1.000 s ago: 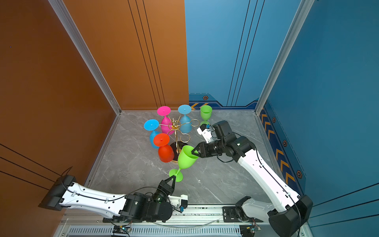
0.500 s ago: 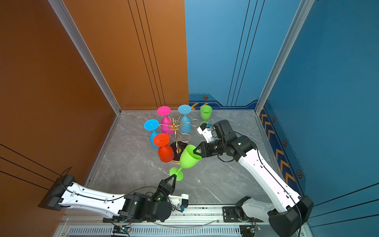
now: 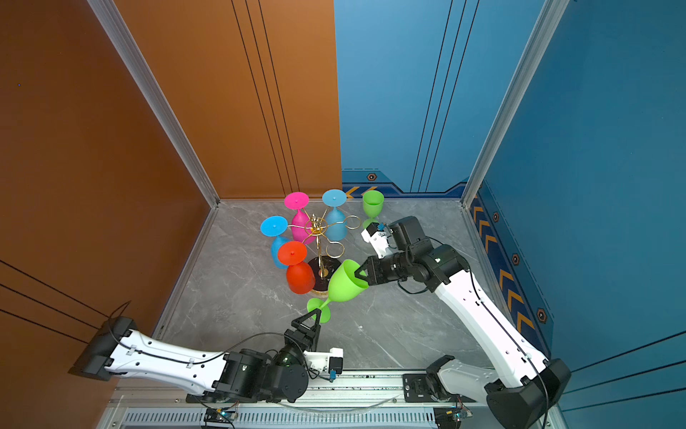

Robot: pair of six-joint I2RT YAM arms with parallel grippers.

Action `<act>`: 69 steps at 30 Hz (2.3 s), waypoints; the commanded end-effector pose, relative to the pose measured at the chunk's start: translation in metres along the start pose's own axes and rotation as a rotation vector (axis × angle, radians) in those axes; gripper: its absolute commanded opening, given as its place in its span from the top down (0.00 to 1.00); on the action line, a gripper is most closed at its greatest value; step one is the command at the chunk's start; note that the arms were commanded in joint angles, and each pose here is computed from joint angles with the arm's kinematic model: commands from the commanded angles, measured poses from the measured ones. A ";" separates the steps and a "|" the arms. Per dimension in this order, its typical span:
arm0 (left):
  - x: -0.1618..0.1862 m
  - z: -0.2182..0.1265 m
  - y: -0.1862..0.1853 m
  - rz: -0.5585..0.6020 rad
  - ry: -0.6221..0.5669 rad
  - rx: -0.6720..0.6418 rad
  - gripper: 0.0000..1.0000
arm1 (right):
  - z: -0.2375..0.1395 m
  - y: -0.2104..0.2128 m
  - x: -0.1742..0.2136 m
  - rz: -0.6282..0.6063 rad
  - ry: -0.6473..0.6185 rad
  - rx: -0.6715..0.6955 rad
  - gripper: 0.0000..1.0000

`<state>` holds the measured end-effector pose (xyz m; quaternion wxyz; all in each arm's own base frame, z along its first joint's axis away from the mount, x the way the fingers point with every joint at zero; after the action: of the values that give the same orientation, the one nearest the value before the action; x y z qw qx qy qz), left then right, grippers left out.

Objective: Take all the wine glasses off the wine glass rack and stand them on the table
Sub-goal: 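Open the left gripper off the foot while the right gripper holds the bowl, then carry the light green glass past the rack and lower it upright with the right gripper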

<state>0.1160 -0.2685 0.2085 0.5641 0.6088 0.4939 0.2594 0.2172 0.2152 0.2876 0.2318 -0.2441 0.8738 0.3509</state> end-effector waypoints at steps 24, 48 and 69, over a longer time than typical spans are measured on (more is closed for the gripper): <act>0.101 -0.024 0.088 -1.193 0.113 0.040 0.08 | -0.049 -0.125 0.000 0.022 0.046 0.706 1.00; 0.224 -0.002 0.088 -1.624 0.530 -0.126 0.06 | -0.038 -0.258 -0.101 0.127 0.059 1.001 1.00; 0.256 0.018 0.109 -1.671 0.550 -0.157 0.00 | -0.010 -0.354 -0.169 0.223 -0.054 0.978 1.00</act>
<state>0.2544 -0.0303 0.2355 0.4557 -0.0854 0.8846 -0.0508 0.5456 0.0262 0.2036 0.2841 -0.0113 0.9557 -0.0763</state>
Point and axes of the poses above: each gripper's point midway between its finger pads, its own z axis out along the fingers, its own y axis along the line the jaws close on, x = y × z, the point moved 1 cm from there along -z, back along the fingers, and after that the axes turned 10 degrees about -z, right-handed, at the moved point
